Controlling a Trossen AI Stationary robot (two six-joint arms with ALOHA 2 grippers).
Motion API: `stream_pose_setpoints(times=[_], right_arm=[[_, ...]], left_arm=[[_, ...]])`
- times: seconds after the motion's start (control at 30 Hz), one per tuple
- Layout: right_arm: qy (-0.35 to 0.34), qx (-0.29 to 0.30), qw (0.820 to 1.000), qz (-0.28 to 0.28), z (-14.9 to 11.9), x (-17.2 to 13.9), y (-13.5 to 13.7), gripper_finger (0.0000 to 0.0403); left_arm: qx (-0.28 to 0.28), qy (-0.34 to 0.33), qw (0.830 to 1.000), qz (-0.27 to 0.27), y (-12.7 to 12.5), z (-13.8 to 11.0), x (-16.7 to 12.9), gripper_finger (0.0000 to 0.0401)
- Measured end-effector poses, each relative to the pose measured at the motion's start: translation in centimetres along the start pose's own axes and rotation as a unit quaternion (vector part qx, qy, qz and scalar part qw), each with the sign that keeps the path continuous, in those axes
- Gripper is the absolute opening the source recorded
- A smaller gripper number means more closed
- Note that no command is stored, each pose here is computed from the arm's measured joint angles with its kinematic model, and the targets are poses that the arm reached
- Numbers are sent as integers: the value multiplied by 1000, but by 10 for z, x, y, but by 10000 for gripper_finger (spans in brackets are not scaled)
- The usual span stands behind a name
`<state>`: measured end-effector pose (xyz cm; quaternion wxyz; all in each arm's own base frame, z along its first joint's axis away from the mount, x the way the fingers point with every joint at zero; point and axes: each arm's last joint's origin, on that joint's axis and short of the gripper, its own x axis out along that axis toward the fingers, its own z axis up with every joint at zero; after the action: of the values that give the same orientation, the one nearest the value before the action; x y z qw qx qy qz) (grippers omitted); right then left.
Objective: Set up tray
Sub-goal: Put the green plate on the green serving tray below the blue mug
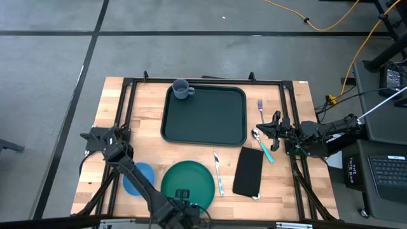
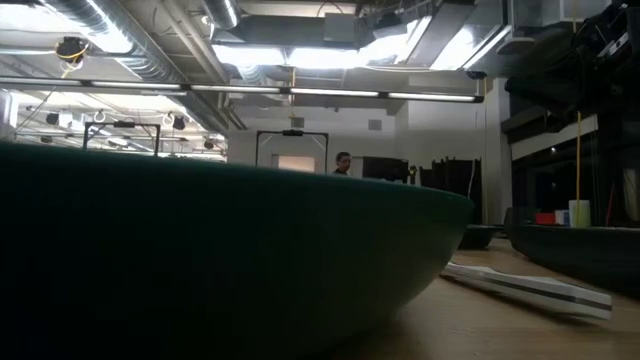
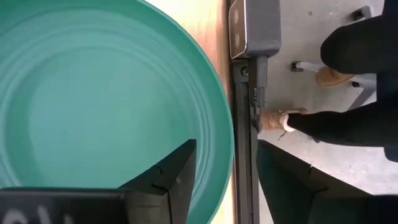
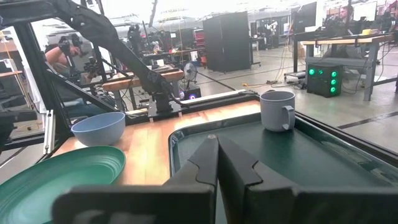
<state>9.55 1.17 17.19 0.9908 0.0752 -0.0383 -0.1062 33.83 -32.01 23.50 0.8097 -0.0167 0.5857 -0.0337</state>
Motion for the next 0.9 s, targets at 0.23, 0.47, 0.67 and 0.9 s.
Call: stream_pose_setpoints(times=[0.23, 0.47, 0.67, 0.9], right_arm=[[0, 0, 1000, 0, 0, 0, 0, 10], [0, 0, 1000, 0, 0, 0, 0, 10], [0, 0, 1000, 0, 0, 0, 0, 10], [0, 0, 1000, 0, 0, 0, 0, 10]], left_arm=[[8, 15, 1000, 8, -6, -6, 18, 160], [21, 32, 999, 20, -9, -10, 36, 160], [25, 32, 999, 19, -12, -12, 41, 159], [25, 38, 999, 27, -14, -15, 50, 159]])
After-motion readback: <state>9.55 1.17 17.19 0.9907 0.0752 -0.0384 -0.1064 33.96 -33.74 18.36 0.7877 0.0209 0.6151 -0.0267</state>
